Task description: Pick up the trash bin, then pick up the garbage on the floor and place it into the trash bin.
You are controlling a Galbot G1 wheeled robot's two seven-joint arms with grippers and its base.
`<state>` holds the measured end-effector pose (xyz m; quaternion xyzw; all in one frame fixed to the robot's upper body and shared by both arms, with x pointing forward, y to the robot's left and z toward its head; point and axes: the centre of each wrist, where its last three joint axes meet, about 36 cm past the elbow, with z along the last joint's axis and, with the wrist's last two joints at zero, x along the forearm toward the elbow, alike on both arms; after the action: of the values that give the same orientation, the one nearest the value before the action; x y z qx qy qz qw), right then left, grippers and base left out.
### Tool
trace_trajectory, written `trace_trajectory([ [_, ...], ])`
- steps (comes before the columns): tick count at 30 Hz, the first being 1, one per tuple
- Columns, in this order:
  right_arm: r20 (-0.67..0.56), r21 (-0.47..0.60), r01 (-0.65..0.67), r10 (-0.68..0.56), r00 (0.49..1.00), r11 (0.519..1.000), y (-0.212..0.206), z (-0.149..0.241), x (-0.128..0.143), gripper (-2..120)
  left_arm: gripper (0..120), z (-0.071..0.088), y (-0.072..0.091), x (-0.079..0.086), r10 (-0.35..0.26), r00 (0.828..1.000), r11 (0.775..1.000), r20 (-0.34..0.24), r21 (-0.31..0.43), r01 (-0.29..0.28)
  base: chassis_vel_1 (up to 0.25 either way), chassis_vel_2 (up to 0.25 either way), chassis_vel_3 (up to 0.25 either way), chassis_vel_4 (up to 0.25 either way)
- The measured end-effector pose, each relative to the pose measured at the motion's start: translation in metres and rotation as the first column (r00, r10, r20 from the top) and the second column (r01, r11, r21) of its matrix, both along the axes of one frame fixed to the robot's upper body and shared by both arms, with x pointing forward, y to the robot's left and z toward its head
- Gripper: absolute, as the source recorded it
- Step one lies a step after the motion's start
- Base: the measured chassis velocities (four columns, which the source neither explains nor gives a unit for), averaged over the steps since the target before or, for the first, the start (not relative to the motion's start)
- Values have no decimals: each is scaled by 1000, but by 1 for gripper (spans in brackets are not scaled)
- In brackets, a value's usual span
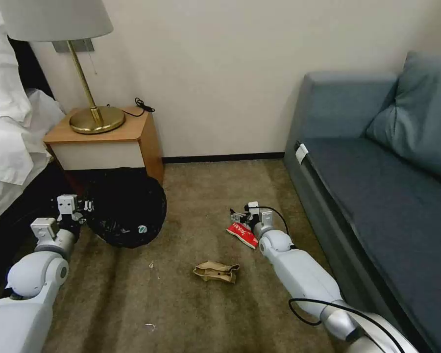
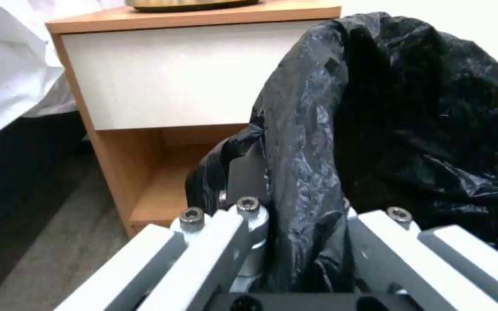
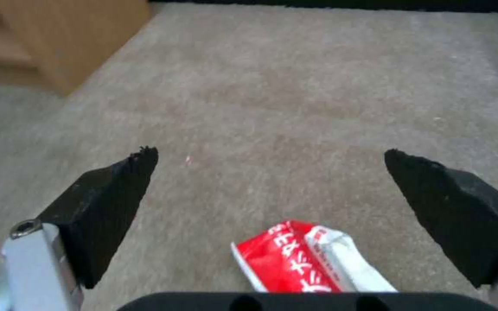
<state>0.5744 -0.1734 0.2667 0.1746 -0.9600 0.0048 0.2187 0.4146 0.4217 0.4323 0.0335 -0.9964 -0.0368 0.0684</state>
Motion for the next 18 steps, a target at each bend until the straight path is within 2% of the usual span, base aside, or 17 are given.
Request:
trace_trajectory([
  [5,-30,-24,-126,125,992,992,-15,3,-18,100,4,1,2,-1,-1,1000,1000,1,5,1,0,0,0,0],
  [9,-48,-58,-181,178,983,982,-33,5,-26,100,4,-2,2,-2,3,1000,1000,-3,6,-3,0,0,0,0],
  [11,-74,-98,-224,217,973,970,-57,7,-34,100,4,-9,2,-5,6,1000,1000,-14,10,-6,0,0,0,0],
  [18,-124,-133,-304,289,949,943,-80,5,-51,100,4,-22,2,-6,20,999,1000,-29,10,-20,0,0,0,0],
])
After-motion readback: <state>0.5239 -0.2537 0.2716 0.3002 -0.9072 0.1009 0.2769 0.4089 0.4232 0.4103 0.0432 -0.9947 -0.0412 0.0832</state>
